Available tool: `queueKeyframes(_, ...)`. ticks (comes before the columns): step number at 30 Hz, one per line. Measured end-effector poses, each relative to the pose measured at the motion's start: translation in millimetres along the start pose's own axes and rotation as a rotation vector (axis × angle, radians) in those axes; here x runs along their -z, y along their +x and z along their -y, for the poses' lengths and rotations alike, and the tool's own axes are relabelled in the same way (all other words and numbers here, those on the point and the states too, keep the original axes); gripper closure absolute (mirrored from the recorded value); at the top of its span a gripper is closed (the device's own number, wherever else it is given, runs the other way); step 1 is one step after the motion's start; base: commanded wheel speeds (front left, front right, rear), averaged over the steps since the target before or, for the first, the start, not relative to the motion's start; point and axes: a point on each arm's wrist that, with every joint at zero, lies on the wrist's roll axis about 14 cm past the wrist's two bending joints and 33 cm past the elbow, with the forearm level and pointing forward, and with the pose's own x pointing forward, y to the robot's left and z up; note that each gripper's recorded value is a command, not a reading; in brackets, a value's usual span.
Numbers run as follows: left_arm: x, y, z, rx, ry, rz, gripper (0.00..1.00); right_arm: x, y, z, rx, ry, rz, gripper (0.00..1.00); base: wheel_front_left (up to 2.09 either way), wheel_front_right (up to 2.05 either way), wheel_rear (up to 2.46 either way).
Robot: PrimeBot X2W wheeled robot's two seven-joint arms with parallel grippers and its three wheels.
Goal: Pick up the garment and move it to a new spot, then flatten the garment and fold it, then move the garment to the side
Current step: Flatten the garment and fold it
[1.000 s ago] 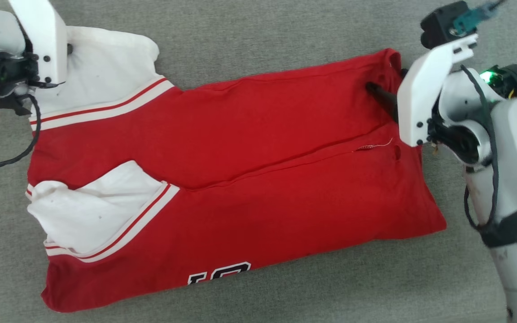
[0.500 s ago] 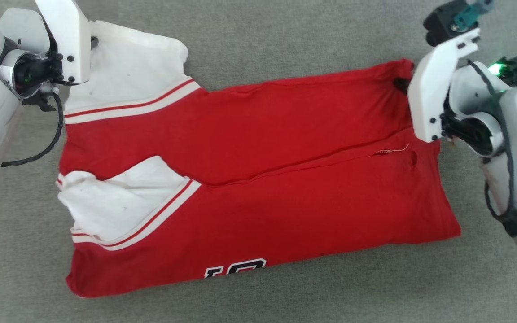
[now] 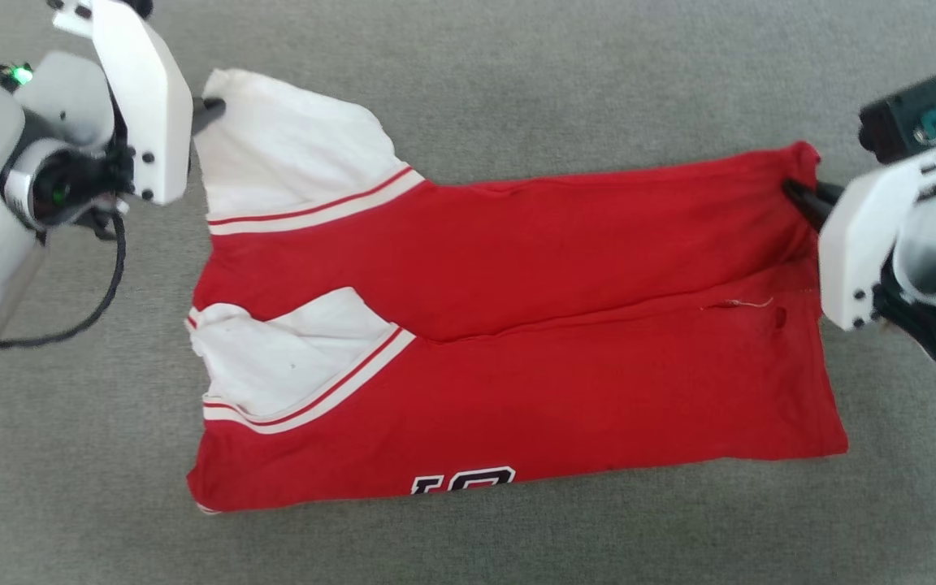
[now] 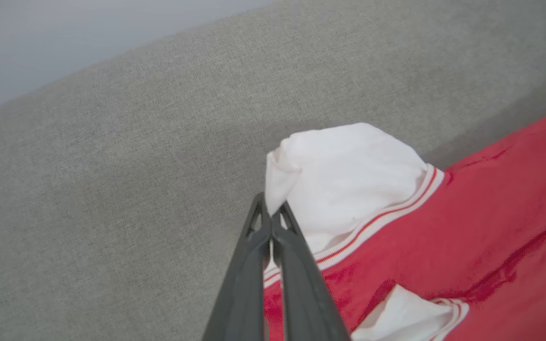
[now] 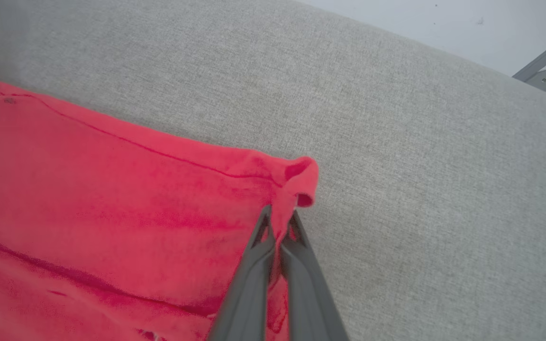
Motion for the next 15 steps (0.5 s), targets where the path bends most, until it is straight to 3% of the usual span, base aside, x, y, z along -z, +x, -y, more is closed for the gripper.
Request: queueKeyframes(15,62.8,-74.3,40.1,0.01,-0.041,-0.054,1.0,18.1,-48.0,-16.9,-0.029,-0.032,0.047,1.0,0.0,0.0,0.0)
